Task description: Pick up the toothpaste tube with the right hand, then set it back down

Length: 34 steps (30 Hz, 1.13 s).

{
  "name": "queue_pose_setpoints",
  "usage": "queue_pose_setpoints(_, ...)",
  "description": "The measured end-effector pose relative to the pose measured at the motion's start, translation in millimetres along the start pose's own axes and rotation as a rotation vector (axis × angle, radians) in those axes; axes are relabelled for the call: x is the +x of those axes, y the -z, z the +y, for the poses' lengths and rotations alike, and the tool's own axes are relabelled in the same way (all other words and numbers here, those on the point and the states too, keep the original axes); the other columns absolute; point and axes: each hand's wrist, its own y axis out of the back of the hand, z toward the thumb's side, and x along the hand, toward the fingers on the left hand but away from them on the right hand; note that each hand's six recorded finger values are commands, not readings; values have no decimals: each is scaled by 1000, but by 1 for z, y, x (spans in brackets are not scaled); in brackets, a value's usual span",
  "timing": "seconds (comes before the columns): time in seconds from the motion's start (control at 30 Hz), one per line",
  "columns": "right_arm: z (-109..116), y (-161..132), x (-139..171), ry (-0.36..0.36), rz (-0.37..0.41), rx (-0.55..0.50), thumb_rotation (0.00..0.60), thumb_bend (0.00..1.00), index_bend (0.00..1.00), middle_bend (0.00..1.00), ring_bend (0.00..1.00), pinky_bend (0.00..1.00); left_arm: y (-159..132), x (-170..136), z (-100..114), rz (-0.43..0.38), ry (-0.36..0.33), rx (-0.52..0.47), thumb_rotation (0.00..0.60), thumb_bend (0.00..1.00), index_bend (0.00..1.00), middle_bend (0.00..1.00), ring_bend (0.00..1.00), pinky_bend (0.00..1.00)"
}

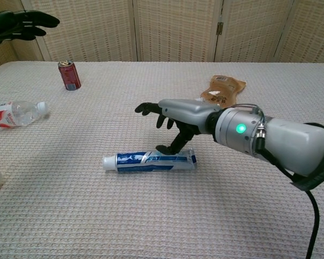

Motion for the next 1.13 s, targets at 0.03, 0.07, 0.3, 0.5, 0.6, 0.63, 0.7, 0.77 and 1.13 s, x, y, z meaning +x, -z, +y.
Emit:
queue_pose_setpoints(0.03, 4, 2, 3, 11, -1, -6, 600, 928, 12, 153, 274, 254, 3, 0, 1, 10, -5, 8, 47, 133, 20, 61, 33, 0)
queue_pose_setpoints(0.07, 11, 4, 8, 32, -4, -13, 600, 929, 36, 181, 294, 266, 8, -1, 3, 25, -13, 22, 82, 133, 25, 63, 38, 0)
queue_pose_setpoints(0.3, 61, 40, 58, 203, -68, -2, 600, 929, 223, 291, 365, 333, 37, -10, 14, 117, -49, 111, 597, 175, 110, 117, 81, 0)
queue_pose_setpoints(0.5, 97, 86, 129, 301, -183, 76, 600, 881, 218, 242, 301, 280, 72, -25, 30, 227, -99, 204, 600, 214, 148, 169, 123, 0)
queue_pose_setpoints(0.6, 105, 110, 171, 319, -266, 130, 600, 750, 149, 168, 222, 196, 89, -35, 36, 282, -128, 245, 600, 214, 149, 171, 124, 0)
queue_pose_setpoints(0.63, 106, 116, 183, 322, -292, 143, 600, 724, 121, 137, 191, 167, 93, -38, 38, 298, -136, 257, 600, 214, 148, 171, 124, 0)
queue_pose_setpoints(0.7, 107, 129, 210, 331, -348, 165, 600, 701, 79, 93, 146, 126, 102, -48, 41, 334, -152, 279, 600, 213, 133, 171, 115, 0)
queue_pose_setpoints(0.77, 108, 137, 233, 346, -394, 176, 600, 694, 53, 71, 121, 104, 110, -58, 41, 370, -152, 291, 600, 212, 112, 166, 95, 0)
queue_pose_setpoints(1.13, 95, 166, 327, 474, -534, 150, 600, 692, 40, 93, 117, 90, 117, -106, 40, 457, -179, 384, 600, 212, 105, 162, 87, 0)
